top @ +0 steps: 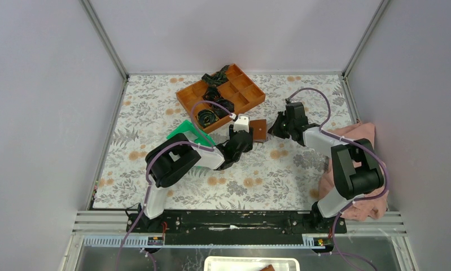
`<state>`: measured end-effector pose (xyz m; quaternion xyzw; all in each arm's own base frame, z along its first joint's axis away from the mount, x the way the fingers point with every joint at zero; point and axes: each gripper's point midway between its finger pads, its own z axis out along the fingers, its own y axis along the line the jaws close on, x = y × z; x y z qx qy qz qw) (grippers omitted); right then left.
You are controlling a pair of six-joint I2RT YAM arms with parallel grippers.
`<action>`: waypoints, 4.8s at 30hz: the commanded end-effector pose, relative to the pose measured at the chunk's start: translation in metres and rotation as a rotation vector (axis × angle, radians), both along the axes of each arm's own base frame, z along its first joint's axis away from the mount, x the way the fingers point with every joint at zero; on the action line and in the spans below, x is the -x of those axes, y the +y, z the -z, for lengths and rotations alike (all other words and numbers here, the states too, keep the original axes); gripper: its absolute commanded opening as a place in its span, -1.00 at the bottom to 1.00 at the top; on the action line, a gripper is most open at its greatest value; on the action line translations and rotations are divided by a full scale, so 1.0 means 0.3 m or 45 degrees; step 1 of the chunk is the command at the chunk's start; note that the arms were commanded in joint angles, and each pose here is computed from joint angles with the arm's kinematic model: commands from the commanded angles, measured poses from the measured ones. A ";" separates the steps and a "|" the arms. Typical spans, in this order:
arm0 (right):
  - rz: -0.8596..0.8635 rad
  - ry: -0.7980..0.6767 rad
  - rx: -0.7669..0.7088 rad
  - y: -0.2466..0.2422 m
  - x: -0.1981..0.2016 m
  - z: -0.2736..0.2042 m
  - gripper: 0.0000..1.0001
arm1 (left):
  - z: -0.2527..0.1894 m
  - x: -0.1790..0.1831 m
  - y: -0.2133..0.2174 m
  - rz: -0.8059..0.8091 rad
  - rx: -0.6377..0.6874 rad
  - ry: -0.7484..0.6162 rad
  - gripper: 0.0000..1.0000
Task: Put the credit cards into the card holder
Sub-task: Open the card holder at the center of the board.
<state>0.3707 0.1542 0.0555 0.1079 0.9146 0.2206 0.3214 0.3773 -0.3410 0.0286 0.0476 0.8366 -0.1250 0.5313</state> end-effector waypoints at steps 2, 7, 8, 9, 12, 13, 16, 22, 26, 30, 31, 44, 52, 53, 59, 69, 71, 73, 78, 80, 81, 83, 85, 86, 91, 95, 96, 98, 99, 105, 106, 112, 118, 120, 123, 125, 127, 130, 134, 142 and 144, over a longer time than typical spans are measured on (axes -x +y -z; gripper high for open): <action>0.001 -0.097 -0.056 0.022 -0.080 -0.072 -1.00 | 0.004 -0.020 -0.003 -0.011 0.014 0.002 0.15; 0.005 -0.102 -0.074 0.023 -0.085 -0.073 -1.00 | 0.008 -0.020 -0.002 -0.010 0.012 0.004 0.15; 0.004 -0.105 -0.082 0.024 -0.085 -0.075 -1.00 | 0.009 -0.020 -0.003 -0.010 0.012 0.006 0.15; 0.005 -0.110 -0.091 0.025 -0.087 -0.077 -1.00 | 0.011 -0.018 -0.004 -0.008 0.012 0.007 0.15; 0.005 -0.109 -0.130 0.031 -0.090 -0.079 -1.00 | 0.015 -0.020 0.001 -0.012 0.008 0.010 0.15; 0.006 -0.103 -0.133 0.031 -0.090 -0.074 -1.00 | 0.017 -0.019 0.001 -0.011 0.007 0.011 0.15; 0.008 -0.099 -0.139 0.032 -0.090 -0.063 -1.00 | 0.017 -0.019 0.005 -0.014 0.006 0.010 0.15; 0.009 -0.077 -0.143 0.036 -0.092 -0.032 -1.00 | 0.022 -0.021 0.018 -0.022 0.005 0.014 0.15; 0.002 -0.055 -0.161 0.045 -0.090 -0.005 -1.00 | 0.026 -0.019 0.016 -0.016 0.022 0.020 0.15; -0.008 -0.047 -0.209 0.061 -0.092 0.007 -1.00 | 0.028 -0.016 0.021 -0.012 0.032 0.024 0.15; -0.008 -0.045 -0.224 0.065 -0.092 0.010 -1.00 | 0.032 -0.015 0.025 -0.012 0.034 0.028 0.15; -0.102 -0.070 -0.403 0.146 -0.099 0.009 -1.00 | 0.024 -0.015 0.058 -0.033 0.074 0.039 0.15; -0.139 -0.085 -0.435 0.161 -0.099 0.001 -1.00 | -0.029 -0.022 0.113 -0.145 0.163 0.020 0.17; -0.139 -0.086 -0.434 0.161 -0.099 0.001 -1.00 | -0.032 -0.023 0.121 -0.163 0.172 0.022 0.17; -0.146 -0.089 -0.419 0.159 -0.099 0.002 -1.00 | -0.047 -0.031 0.153 -0.272 0.281 0.037 0.15; -0.168 -0.098 -0.411 0.162 -0.101 -0.006 -1.00 | -0.073 -0.060 0.146 -0.336 0.641 0.120 -0.01; -0.175 -0.102 -0.412 0.165 -0.103 -0.012 -1.00 | -0.070 -0.064 0.158 -0.364 0.686 0.136 -0.11; -0.179 -0.108 -0.412 0.166 -0.106 -0.017 -1.00 | -0.070 -0.065 0.164 -0.380 0.713 0.148 -0.24; -0.192 -0.107 -0.405 0.169 -0.107 -0.019 -1.00 | -0.048 -0.085 0.140 -0.365 0.632 0.204 -0.53; -0.196 -0.107 -0.399 0.171 -0.107 -0.019 -1.00 | -0.033 -0.090 0.129 -0.354 0.589 0.231 -0.54; -0.201 -0.108 -0.396 0.172 -0.108 -0.020 -1.00 | -0.024 -0.093 0.125 -0.352 0.564 0.244 -0.54; -0.208 -0.107 -0.392 0.178 -0.108 -0.019 -1.00 | 0.000 -0.098 0.122 -0.352 0.516 0.270 -0.55; -0.217 -0.106 -0.392 0.184 -0.107 -0.020 -1.00 | 0.016 -0.102 0.119 -0.350 0.475 0.284 -0.56; -0.223 -0.109 -0.390 0.188 -0.107 -0.021 -1.00 | 0.025 -0.104 0.119 -0.354 0.453 0.292 -0.57; -0.244 -0.115 -0.384 0.202 -0.107 -0.029 -1.00 | 0.060 -0.100 0.156 -0.417 0.364 0.325 -0.63; -0.255 -0.112 -0.377 0.211 -0.105 -0.025 -1.00 | 0.066 -0.087 0.196 -0.478 0.358 0.316 -0.66; -0.259 -0.110 -0.377 0.215 -0.102 -0.023 -1.00 | 0.067 -0.087 0.198 -0.480 0.357 0.315 -0.66; -0.264 -0.109 -0.375 0.219 -0.100 -0.022 -1.00 | 0.069 -0.087 0.191 -0.473 0.355 0.318 -0.68; -0.269 -0.109 -0.372 0.222 -0.099 -0.023 -1.00 | 0.071 -0.091 0.186 -0.466 0.355 0.322 -0.69; -0.293 -0.111 -0.354 0.226 -0.090 -0.023 -1.00 | 0.099 -0.107 0.146 -0.402 0.279 0.370 -0.77; -0.300 -0.117 -0.355 0.229 -0.090 -0.028 -1.00 | 0.103 -0.106 0.143 -0.393 0.275 0.376 -0.77; -0.347 -0.154 -0.389 0.263 -0.085 -0.062 -1.00 | 0.123 -0.095 0.128 -0.342 0.266 0.407 -0.78; -0.367 -0.191 -0.387 0.268 -0.080 -0.103 -1.00 | 0.134 -0.075 0.083 -0.234 0.289 0.446 -0.79; -0.367 -0.193 -0.369 0.262 -0.075 -0.107 -1.00 | 0.135 -0.065 0.071 -0.204 0.298 0.457 -0.80; -0.366 -0.190 -0.348 0.252 -0.062 -0.113 -1.00 | 0.135 -0.043 0.053 -0.151 0.319 0.474 -0.80; -0.369 -0.189 -0.333 0.248 -0.051 -0.120 -1.00 | 0.139 -0.024 0.036 -0.110 0.323 0.488 -0.81; -0.372 -0.194 -0.321 0.247 -0.042 -0.132 -1.00 | 0.137 -0.006 0.015 -0.068 0.320 0.494 -0.81; -0.375 -0.191 -0.293 0.242 -0.025 -0.138 -1.00 | 0.136 0.024 -0.012 -0.021 0.308 0.501 -0.81; -0.387 -0.183 -0.245 0.233 0.005 -0.143 -1.00 | 0.138 0.062 -0.041 0.022 0.309 0.511 -0.80; -0.412 -0.126 -0.203 0.236 0.060 -0.091 -1.00 | 0.157 0.108 -0.065 0.062 0.322 0.531 -0.78; -0.416 -0.105 -0.197 0.236 0.069 -0.074 -1.00 | 0.157 0.113 -0.069 0.073 0.332 0.529 -0.78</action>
